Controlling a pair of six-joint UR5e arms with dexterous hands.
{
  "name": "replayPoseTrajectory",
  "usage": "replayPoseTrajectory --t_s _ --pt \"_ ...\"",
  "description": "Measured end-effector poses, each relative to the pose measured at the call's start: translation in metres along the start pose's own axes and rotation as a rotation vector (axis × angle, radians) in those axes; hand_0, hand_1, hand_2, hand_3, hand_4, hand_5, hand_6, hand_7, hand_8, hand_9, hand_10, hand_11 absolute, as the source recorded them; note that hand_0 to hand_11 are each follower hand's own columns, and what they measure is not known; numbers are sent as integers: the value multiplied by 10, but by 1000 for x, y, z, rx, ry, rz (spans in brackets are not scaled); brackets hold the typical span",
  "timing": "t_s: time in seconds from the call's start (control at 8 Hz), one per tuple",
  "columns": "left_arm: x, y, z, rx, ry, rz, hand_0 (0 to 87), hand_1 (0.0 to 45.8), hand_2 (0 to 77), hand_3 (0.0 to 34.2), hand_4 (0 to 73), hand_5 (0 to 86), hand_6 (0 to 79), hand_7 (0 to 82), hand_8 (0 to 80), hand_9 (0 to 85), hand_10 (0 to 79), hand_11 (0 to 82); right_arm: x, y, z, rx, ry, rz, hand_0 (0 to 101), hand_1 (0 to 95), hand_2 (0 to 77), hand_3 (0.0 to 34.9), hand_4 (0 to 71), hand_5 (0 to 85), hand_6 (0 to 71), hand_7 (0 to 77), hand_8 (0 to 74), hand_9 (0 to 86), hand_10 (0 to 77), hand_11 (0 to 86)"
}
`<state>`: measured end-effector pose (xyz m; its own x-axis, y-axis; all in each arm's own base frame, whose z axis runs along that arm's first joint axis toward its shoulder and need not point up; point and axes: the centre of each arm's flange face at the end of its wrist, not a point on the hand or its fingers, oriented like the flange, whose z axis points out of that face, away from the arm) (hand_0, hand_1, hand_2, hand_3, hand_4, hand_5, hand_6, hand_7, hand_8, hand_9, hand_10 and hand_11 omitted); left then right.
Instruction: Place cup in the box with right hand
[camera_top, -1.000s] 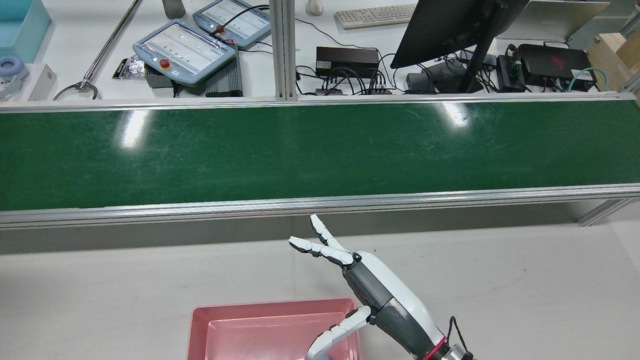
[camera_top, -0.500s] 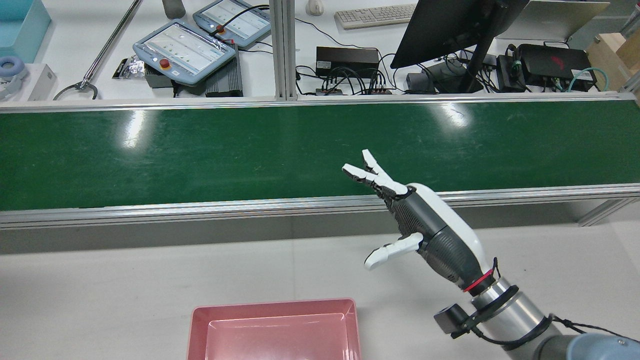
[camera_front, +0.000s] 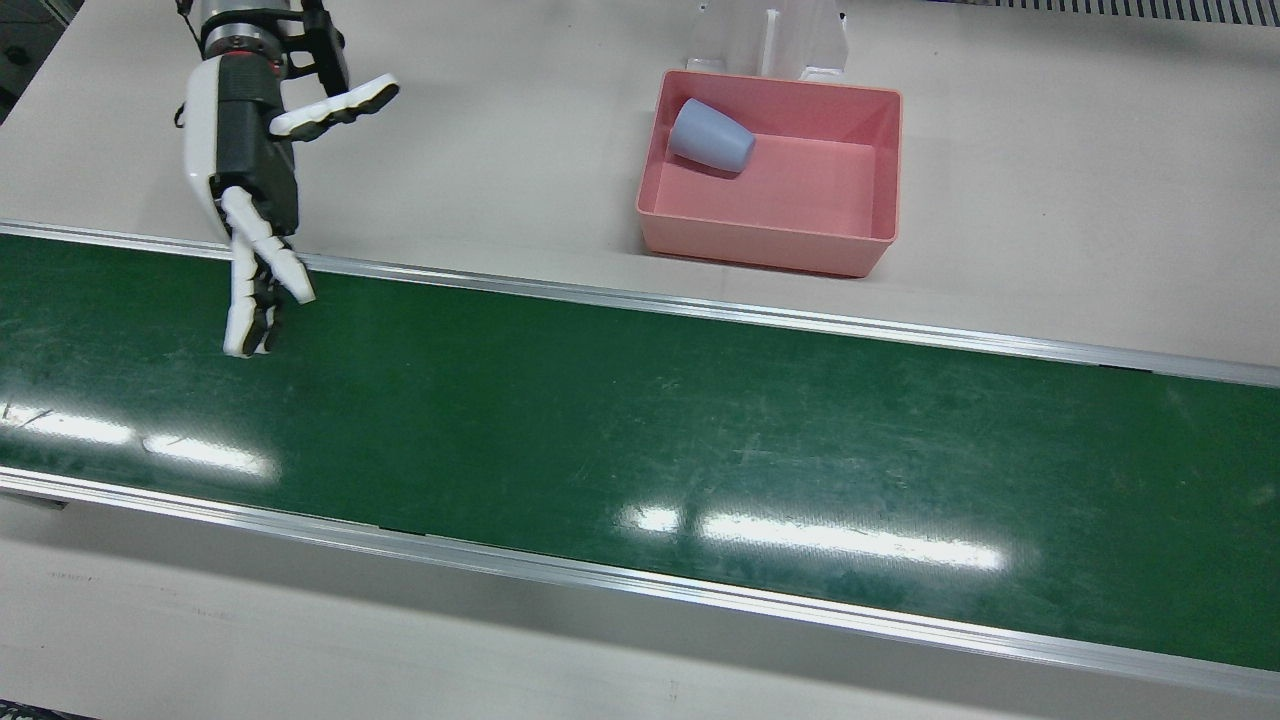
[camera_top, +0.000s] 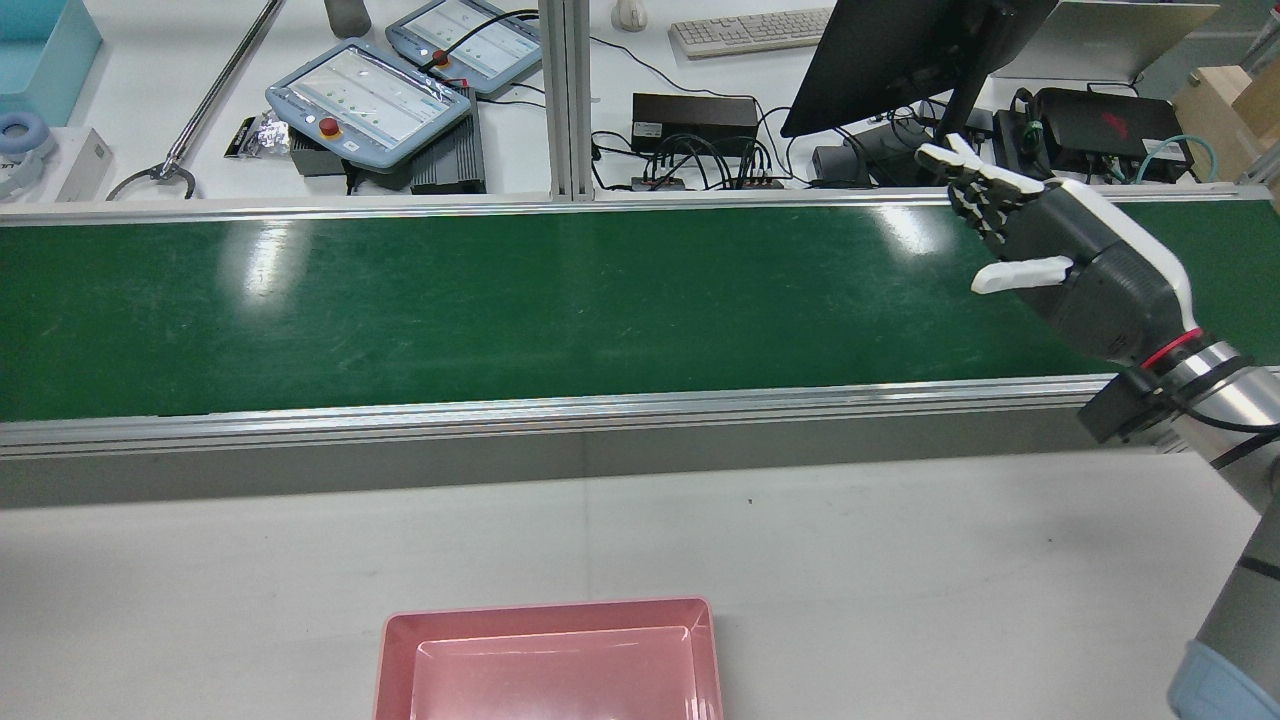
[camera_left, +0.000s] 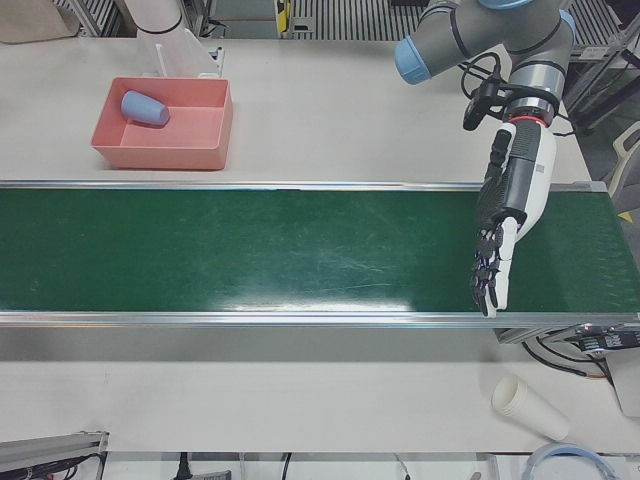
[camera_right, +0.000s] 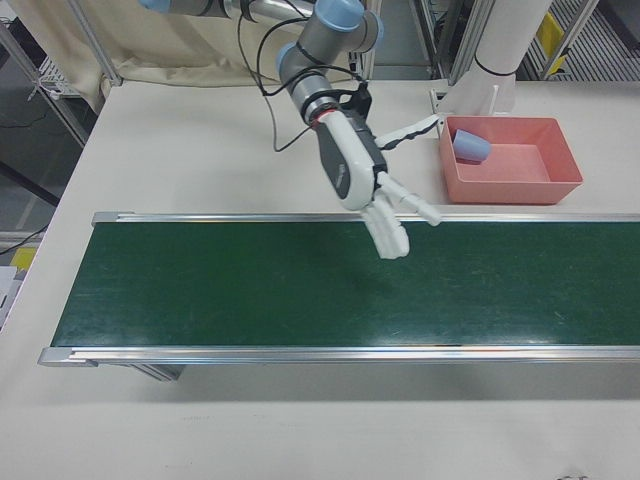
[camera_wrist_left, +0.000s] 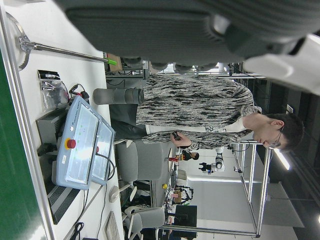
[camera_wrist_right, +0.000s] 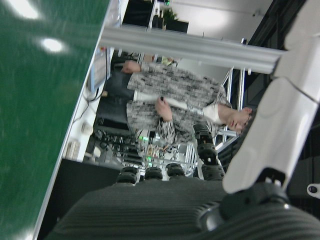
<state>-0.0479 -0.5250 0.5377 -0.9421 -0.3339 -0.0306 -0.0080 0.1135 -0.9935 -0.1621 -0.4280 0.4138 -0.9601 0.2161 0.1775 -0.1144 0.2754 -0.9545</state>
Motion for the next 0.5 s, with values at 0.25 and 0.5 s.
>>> replayPoseTrajectory --t_s 0.25,0.5 --pt "0 0 0 0 0 0 0 5 5 0 11 5 0 5 0 0 0 0 -99 -91 -17 107 -79 -16 478 104 11 3 0 44 16 16 0 5 5 44" --pt "0 1 0 -2 0 0 0 5 5 0 11 5 0 5 0 0 0 0 -170 -194 -47 163 -146 -6 477 115 11 3 0 49 33 71 0 5 22 54"
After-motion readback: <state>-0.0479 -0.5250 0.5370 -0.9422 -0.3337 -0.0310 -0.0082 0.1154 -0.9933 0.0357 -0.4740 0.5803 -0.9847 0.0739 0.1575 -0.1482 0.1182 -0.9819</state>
